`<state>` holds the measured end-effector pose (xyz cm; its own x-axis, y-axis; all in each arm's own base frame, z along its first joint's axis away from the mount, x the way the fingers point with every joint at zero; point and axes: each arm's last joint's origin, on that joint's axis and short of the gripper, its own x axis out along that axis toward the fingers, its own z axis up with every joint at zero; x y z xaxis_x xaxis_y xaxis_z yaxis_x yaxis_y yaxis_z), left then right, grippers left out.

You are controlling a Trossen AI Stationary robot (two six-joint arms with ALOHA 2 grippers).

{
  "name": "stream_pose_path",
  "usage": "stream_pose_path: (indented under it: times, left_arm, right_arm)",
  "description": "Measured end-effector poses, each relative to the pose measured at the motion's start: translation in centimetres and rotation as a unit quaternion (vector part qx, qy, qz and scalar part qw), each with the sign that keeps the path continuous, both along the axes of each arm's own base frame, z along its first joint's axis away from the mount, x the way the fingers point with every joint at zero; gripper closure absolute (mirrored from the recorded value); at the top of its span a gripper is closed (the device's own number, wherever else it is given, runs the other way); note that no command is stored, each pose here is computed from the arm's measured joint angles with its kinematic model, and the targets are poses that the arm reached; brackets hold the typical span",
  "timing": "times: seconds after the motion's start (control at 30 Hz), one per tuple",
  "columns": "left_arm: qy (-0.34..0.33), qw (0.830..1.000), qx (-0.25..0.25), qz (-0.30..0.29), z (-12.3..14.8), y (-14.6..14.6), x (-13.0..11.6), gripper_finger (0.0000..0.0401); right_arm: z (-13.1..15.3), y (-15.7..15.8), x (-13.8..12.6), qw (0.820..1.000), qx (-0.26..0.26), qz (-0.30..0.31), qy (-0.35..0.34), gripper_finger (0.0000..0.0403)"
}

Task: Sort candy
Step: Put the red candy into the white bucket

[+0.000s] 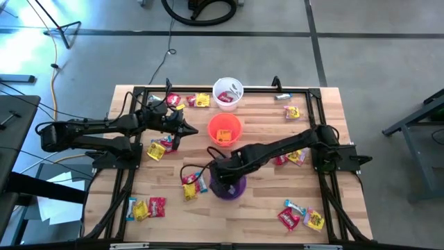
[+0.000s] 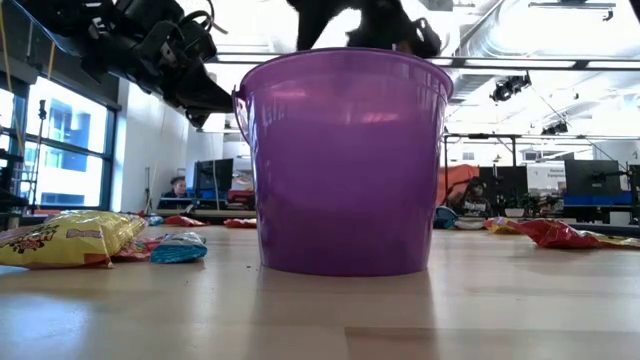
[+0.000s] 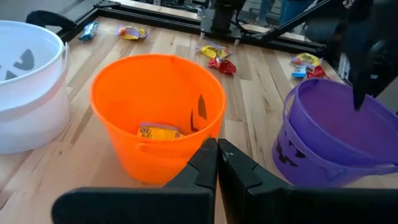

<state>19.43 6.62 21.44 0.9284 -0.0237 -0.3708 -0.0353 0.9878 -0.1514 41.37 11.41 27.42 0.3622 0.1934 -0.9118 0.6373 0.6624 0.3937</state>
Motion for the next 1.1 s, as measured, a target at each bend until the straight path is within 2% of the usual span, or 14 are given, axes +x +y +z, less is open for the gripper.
stream_pose_path:
  times: [0.1, 0.2, 0.27, 0.37, 0.6, 0.73, 0.83, 1.1]
  left_arm:
    - [0.003, 1.0, -0.001, 0.0, -0.1, 0.0, 0.0, 0.0401]
    - [0.007, 1.0, -0.004, 0.002, -0.1, 0.1, -0.1, 0.0401]
    - [0.01, 1.0, -0.009, 0.009, -0.2, 0.3, -0.2, 0.0401]
    - [0.007, 1.0, -0.011, 0.02, 0.0, 0.6, -0.5, 0.0401]
    - [-0.012, 0.998, -0.024, 0.061, 0.8, 1.5, -1.6, 0.0401]
    - [0.005, 0.996, -0.039, 0.086, 0.7, 1.7, -2.2, 0.0401]
    - [0.018, 0.993, -0.029, 0.116, 0.7, 1.8, -2.5, 0.0401]
    - [0.055, 0.986, -0.026, 0.153, 0.6, 1.8, -2.9, 0.0401]
  right_arm:
    - [2.3, -1.0, -0.1, 0.999, -0.039, 0.02, -0.012, 0.0289]
    - [3.5, -2.6, -0.3, 0.996, -0.078, 0.053, -0.01, 0.0369]
    - [3.8, -3.8, -0.1, 0.991, -0.101, 0.083, -0.019, 0.0391]
    - [3.9, -5.7, 0.2, 0.984, -0.124, 0.123, -0.024, 0.0381]
    - [3.7, -10.8, 0.3, 0.956, -0.175, 0.234, -0.017, 0.04]
    - [3.6, -14.3, -0.2, 0.941, -0.173, 0.289, -0.018, 0.0402]
    - [3.5, -16.5, -0.8, 0.933, -0.159, 0.322, -0.013, 0.0402]
    - [3.6, -19.0, -1.2, 0.915, -0.145, 0.373, -0.05, 0.0403]
